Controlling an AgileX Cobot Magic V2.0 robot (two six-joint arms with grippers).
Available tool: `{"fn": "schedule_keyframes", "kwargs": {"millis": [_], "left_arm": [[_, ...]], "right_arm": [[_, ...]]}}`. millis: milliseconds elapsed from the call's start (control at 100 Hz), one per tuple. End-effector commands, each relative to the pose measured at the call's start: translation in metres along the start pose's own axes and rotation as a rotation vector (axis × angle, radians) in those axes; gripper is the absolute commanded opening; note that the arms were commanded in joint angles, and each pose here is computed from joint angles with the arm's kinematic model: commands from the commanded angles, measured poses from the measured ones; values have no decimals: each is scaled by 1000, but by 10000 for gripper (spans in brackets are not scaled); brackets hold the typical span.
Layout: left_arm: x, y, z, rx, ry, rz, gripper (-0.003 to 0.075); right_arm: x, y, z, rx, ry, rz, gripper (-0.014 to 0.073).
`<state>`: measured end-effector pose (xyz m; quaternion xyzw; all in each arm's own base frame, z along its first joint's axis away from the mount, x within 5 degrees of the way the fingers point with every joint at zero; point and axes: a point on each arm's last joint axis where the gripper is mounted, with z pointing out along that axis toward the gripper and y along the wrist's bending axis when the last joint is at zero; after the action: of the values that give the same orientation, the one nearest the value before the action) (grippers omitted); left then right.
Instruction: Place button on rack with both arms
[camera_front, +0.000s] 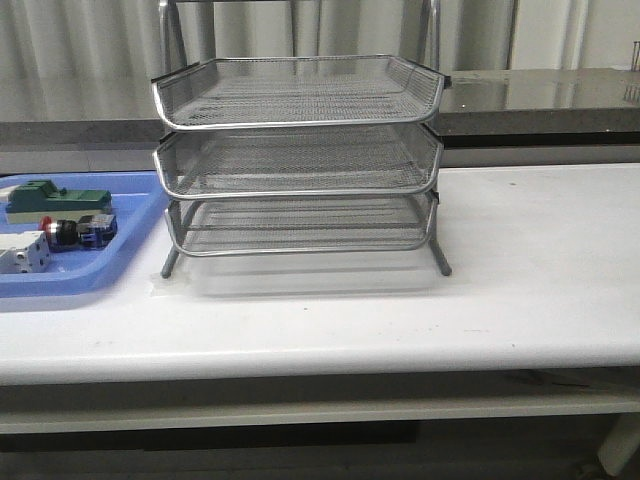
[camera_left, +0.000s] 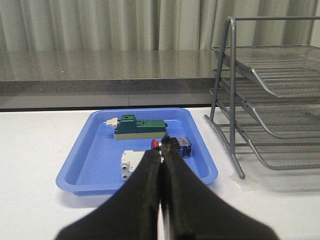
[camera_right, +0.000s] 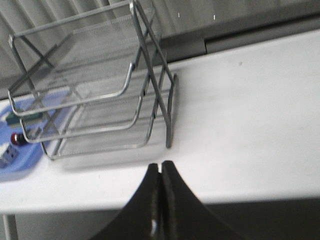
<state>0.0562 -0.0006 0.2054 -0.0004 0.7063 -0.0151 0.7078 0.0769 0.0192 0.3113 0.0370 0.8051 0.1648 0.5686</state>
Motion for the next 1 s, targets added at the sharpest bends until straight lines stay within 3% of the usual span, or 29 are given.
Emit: {"fn": "schedule_keyframes", "kwargs": {"millis": [0, 80, 290, 740, 850, 990], "left_arm": [[7, -1, -1, 14, -66, -10, -20], [7, -1, -1, 14, -66, -10, -20], [7, -1, -1, 14, -66, -10, -20], [7, -1, -1, 14, -66, -10, -20], [7, -1, -1, 14, -66, -10, -20], [7, -1, -1, 14, -66, -10, -20]], "right_arm": [[-25, 7, 12, 14, 67, 10, -57], [-36, 9, 31, 36, 168, 15, -57], [-53, 12, 76, 56, 266, 52, -57], [-28, 2, 155, 88, 428, 213, -38], [-23, 1, 165, 93, 446, 255, 54], [-21, 2, 175, 83, 433, 297, 281]]}}
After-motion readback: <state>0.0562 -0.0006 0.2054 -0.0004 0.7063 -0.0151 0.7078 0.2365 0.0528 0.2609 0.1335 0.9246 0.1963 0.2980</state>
